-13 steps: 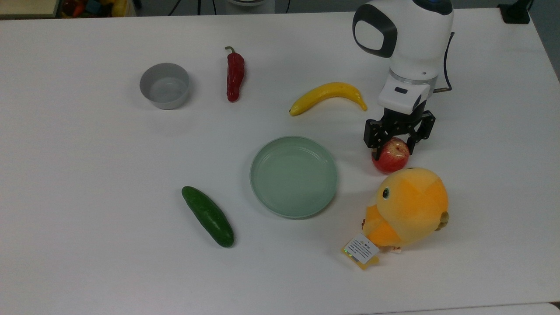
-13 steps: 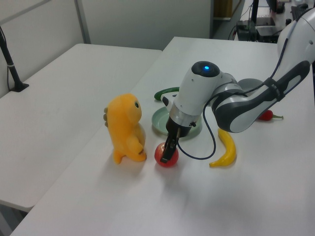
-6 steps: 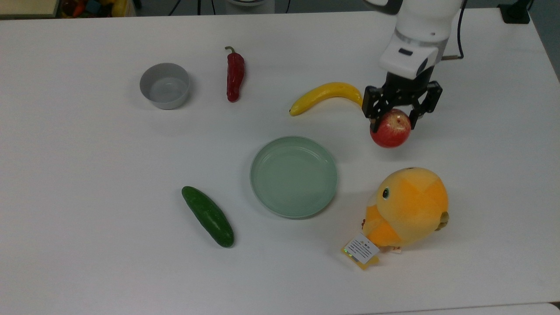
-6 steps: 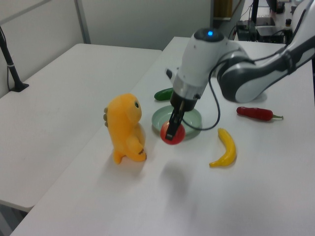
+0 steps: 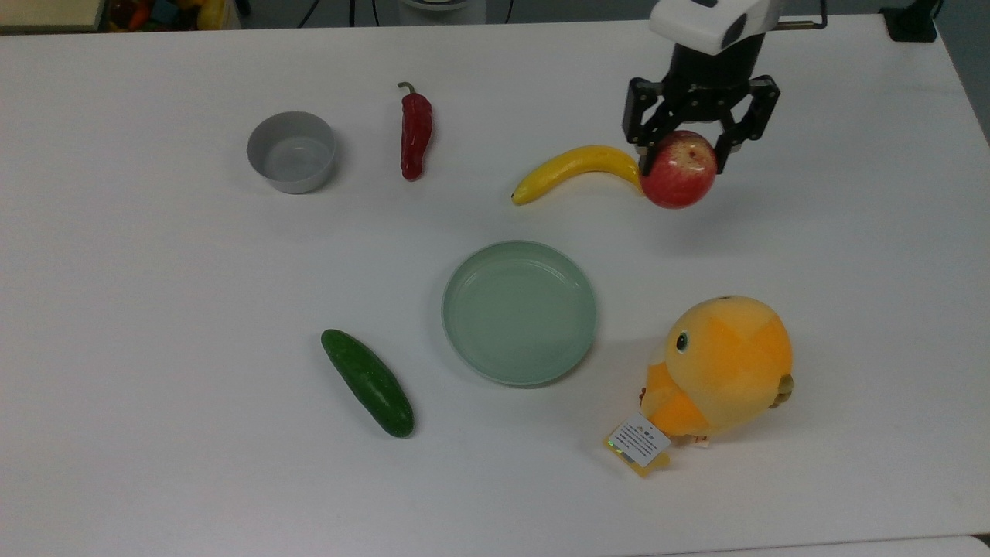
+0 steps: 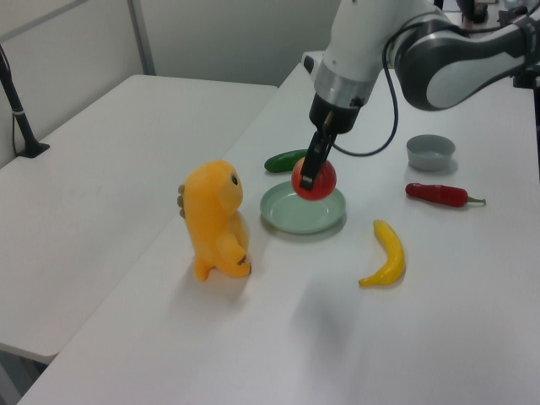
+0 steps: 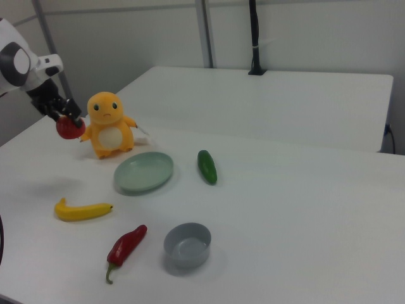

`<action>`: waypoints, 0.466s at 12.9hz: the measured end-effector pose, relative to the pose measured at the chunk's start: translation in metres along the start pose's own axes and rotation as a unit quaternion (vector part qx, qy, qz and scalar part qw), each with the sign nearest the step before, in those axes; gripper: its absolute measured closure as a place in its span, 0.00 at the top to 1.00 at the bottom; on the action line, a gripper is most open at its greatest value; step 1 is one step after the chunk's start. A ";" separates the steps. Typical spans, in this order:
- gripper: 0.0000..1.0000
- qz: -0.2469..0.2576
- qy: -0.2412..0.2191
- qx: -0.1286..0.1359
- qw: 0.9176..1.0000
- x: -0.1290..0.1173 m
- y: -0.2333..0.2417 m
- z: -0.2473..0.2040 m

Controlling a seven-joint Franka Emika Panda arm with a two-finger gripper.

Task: Put the red apple in the bowl
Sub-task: 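Lift the red apple up off the table, then carry the apple over to the small grey bowl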

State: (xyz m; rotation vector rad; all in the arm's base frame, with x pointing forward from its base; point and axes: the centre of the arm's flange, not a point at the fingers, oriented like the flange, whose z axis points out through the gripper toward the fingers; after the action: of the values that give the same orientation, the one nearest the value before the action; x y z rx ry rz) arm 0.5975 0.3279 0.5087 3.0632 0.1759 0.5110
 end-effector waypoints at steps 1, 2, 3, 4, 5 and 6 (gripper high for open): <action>0.79 0.011 0.000 -0.005 1.000 0.006 0.019 -0.002; 0.79 0.015 -0.002 -0.004 1.000 0.013 0.042 -0.005; 0.79 0.013 -0.005 -0.002 1.000 0.018 0.060 -0.008; 0.79 0.008 -0.015 0.001 1.000 0.023 0.091 -0.014; 0.79 0.002 -0.027 0.001 1.000 0.025 0.122 -0.020; 0.79 -0.003 -0.034 -0.001 0.999 0.027 0.147 -0.026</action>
State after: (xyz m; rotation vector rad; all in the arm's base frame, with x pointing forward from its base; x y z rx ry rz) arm 0.6299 0.1848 0.5494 3.0716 0.1837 0.4053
